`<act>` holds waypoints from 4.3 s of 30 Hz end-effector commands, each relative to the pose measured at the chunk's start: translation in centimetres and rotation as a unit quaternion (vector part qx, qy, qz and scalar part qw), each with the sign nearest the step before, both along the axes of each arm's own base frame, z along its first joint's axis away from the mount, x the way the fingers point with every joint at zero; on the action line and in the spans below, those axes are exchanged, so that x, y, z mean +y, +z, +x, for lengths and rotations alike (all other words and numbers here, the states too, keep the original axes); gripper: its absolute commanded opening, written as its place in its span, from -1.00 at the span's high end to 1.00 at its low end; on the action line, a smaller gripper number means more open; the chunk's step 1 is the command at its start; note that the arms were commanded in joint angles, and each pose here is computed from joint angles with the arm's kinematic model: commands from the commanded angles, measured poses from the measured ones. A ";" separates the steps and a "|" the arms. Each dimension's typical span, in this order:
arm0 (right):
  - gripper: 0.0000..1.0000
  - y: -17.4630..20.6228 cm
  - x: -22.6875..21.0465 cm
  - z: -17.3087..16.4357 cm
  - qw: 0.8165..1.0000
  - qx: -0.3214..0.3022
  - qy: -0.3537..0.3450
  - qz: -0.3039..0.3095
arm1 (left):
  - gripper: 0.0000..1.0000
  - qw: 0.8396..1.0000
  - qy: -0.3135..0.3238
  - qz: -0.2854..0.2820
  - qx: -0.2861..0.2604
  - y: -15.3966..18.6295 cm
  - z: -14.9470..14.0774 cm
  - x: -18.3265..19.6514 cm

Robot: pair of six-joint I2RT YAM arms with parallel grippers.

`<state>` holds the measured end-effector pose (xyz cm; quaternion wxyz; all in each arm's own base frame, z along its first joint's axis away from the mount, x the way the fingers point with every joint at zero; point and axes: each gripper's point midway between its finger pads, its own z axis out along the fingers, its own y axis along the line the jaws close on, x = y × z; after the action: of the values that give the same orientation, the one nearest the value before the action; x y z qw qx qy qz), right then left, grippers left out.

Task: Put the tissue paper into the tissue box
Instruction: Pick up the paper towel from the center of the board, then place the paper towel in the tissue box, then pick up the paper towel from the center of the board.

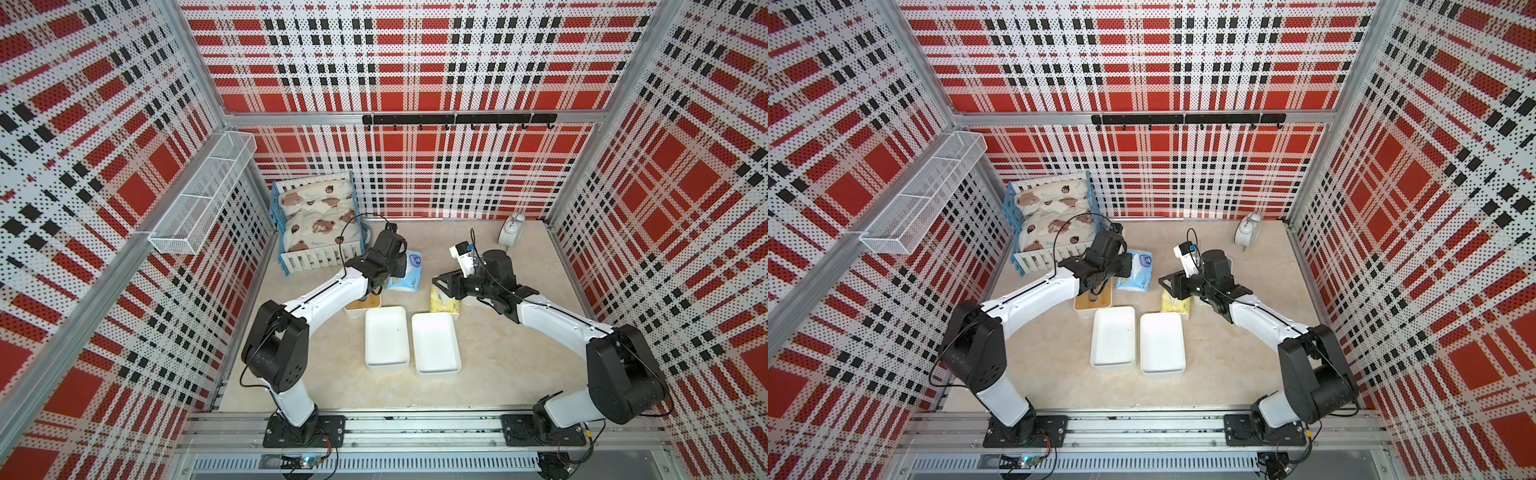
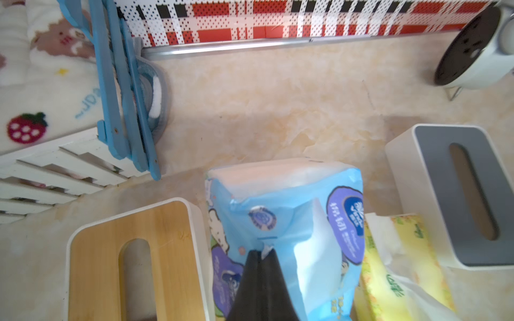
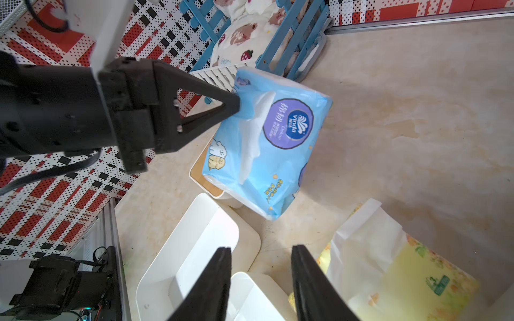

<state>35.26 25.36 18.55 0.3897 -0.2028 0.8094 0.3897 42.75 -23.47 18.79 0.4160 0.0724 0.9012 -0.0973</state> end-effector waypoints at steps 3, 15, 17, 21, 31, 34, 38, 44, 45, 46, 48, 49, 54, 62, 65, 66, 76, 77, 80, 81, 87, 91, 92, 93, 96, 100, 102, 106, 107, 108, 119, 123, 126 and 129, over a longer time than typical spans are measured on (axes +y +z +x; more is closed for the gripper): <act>0.17 1.8 -0.5 -0.5 1.000 -0.023 -0.012 0.005 | 1.00 0.998 -0.025 -0.064 -0.015 3.4 -1.9 -0.7; 0.19 4.9 -1.8 -1.0 0.997 -0.051 -0.047 0.015 | 1.00 0.990 -0.039 -0.137 -0.003 4.9 -8.7 0.2; 0.19 4.8 -1.8 -1.1 0.997 -0.050 -0.048 0.016 | 1.00 0.987 -0.043 -0.152 0.005 4.5 -10.0 0.3; 0.19 4.6 -1.7 -1.0 0.998 -0.042 -0.046 0.016 | 1.00 0.984 -0.043 -0.169 0.024 3.0 -12.6 0.3; 0.20 3.9 -1.7 -1.2 0.998 -0.031 -0.045 0.014 | 1.00 0.986 -0.003 -0.163 0.033 -0.6 -15.8 3.1; 0.20 3.7 -1.5 -1.2 0.999 -0.027 -0.042 0.014 | 1.00 0.987 0.005 -0.157 0.036 -1.2 -15.9 3.7; 0.20 3.4 -1.6 -1.2 0.999 -0.024 -0.043 0.012 | 1.00 0.989 0.017 -0.141 0.046 -2.6 -16.0 4.6; 0.20 3.0 -1.6 -1.1 0.999 -0.020 -0.043 0.009 | 1.00 0.990 0.028 -0.125 0.066 -4.8 -16.0 5.9; 0.20 2.9 -1.5 -1.0 0.999 -0.019 -0.043 0.008 | 1.00 0.989 0.028 -0.124 0.070 -5.2 -16.0 6.0; 0.20 2.8 -1.5 -1.0 0.999 -0.018 -0.042 0.008 | 1.00 0.989 0.029 -0.122 0.074 -5.7 -16.0 6.1; 0.20 2.6 -1.5 -0.9 0.999 -0.017 -0.042 0.007 | 1.00 0.989 0.029 -0.118 0.085 -6.8 -16.1 6.3; 0.20 2.5 -1.5 -0.9 0.999 -0.015 -0.041 0.006 | 1.00 0.989 0.029 -0.116 0.090 -7.2 -16.1 6.4; 0.20 2.4 -1.4 -0.9 0.999 -0.014 -0.042 0.006 | 1.00 0.987 0.021 -0.117 0.110 -9.3 -16.2 5.9; 0.20 2.2 -1.4 -0.8 0.999 -0.012 -0.042 0.003 | 1.00 0.984 0.013 -0.106 0.142 -11.5 -16.6 5.5; 0.20 2.1 -1.4 -0.8 0.999 -0.010 -0.041 0.003 | 1.00 0.986 0.023 -0.097 0.136 -11.4 -16.4 5.9; 0.20 2.1 -1.4 -0.8 0.999 -0.010 -0.041 0.003 | 1.00 0.987 0.029 -0.094 0.131 -11.2 -16.3 6.2; 0.20 2.0 -1.4 -0.8 0.999 -0.008 -0.040 0.002 | 1.00 0.989 0.049 -0.080 0.117 -10.4 -14.9 7.4; 0.20 2.1 -1.4 -0.8 0.999 -0.009 -0.040 0.001 | 1.00 0.988 0.047 -0.078 0.121 -10.7 -15.0 7.3; 0.20 1.9 -1.5 -0.9 0.999 -0.006 -0.041 -0.004 | 1.00 0.988 0.040 -0.082 0.126 -11.3 -15.3 6.8; 0.20 1.9 -1.6 -0.9 0.999 -0.006 -0.042 -0.008 | 1.00 0.988 0.039 -0.082 0.129 -11.5 -15.4 6.7; 0.19 1.2 -3.1 -0.4 0.995 0.000 -0.073 -0.064 | 0.76 0.988 0.040 -0.078 0.128 -11.6 -15.3 6.9; 0.10 0.6 -5.5 -0.4 0.985 0.005 -0.119 -0.125 | 0.37 0.989 0.045 -0.076 0.118 -11.1 -15.0 7.1; 0.06 0.4 -6.0 -0.4 0.982 0.007 -0.128 -0.136 | 0.31 0.990 0.047 -0.075 0.114 -10.9 -14.9 7.2; 0.04 0.2 -6.6 -0.5 0.979 0.009 -0.137 -0.149 | 0.26 0.990 0.050 -0.074 0.109 -10.6 -14.7 7.3; 0.03 -1.1 -7.8 -0.9 0.971 0.025 -0.154 -0.182 | 0.12 0.992 0.055 -0.076 0.086 -9.3 -14.2 7.5; -0.01 -3.4 -8.2 -1.4 0.966 0.053 -0.151 -0.202 | 0.09 0.994 0.059 -0.084 0.043 -6.6 -13.6 7.7; -0.05 -4.6 -8.2 -1.5 0.965 0.063 -0.149 -0.206 | 0.09 0.994 0.057 -0.096 0.019 -5.1 -13.4 7.7; -0.06 -6.4 -7.8 -1.4 0.965 0.086 -0.139 -0.207 | 0.12 0.991 0.055 -0.122 -0.025 -2.5 -13.6 7.8; -0.07 -6.8 -7.6 -1.4 0.964 0.093 -0.135 -0.208 | 0.14 0.990 0.057 -0.126 -0.035 -2.0 -13.6 7.9; -0.07 -7.4 -7.4 -1.3 0.964 0.102 -0.131 -0.210 | 0.16 0.989 0.060 -0.130 -0.043 -1.5 -13.7 8.1; 0.09 -12.0 -6.3 -0.3 0.957 0.150 -0.101 -0.228 | 0.20 0.988 0.064 -0.135 -0.050 -2.0 -14.6 9.2; 0.11 -12.5 -5.4 0.5 0.958 0.157 -0.090 -0.223 | 0.21 0.988 0.066 -0.134 -0.046 -2.6 -14.9 9.4; 0.27 -12.6 -5.0 1.3 0.958 0.157 -0.088 -0.222 | 0.22 0.987 0.069 -0.135 -0.048 -2.7 -15.0 9.5; 0.51 -12.3 -4.6 2.1 0.959 0.153 -0.086 -0.220 | 0.23 0.987 0.071 -0.135 -0.048 -2.9 -15.0 9.6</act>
<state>36.63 20.22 6.07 0.2360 -0.1434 0.9427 0.1871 27.62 -14.24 15.66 0.4589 -0.0375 0.8680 -0.1860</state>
